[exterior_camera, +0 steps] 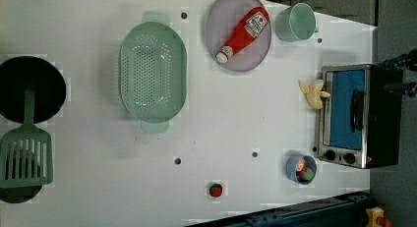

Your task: Drag mug backwards.

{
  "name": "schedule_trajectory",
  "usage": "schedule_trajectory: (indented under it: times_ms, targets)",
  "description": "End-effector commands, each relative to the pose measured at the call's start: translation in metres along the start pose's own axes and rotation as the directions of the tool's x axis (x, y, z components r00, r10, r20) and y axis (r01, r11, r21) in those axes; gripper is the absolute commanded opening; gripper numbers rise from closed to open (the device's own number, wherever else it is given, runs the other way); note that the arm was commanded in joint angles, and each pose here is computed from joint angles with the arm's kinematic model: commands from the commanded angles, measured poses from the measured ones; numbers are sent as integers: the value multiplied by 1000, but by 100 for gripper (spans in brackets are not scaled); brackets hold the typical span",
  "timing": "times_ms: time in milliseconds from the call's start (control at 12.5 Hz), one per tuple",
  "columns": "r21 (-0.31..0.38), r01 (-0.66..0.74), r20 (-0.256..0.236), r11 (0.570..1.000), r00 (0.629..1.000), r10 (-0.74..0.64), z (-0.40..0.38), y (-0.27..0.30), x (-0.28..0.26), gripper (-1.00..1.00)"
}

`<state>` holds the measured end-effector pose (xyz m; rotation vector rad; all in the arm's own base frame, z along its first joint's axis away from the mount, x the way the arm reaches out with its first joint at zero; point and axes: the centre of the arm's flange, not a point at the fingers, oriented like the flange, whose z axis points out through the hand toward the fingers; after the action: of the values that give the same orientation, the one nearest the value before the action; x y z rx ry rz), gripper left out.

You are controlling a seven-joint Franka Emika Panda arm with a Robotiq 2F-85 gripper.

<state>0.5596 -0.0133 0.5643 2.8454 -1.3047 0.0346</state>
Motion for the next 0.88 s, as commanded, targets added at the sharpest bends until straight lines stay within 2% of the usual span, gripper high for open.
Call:
schedule_trajectory:
  times_ms: [80,240,480,880]
  targets:
    - [8,68,6,998,998,-68,-103,107,-54,59]
    - [15,68,-3,998,998,-68,-102,104,-51,99]
    - [65,48,-64,997,997,-44,-85,78,-25,100]
    - [42,-5,-62,999,998,8,13,26,47,100]
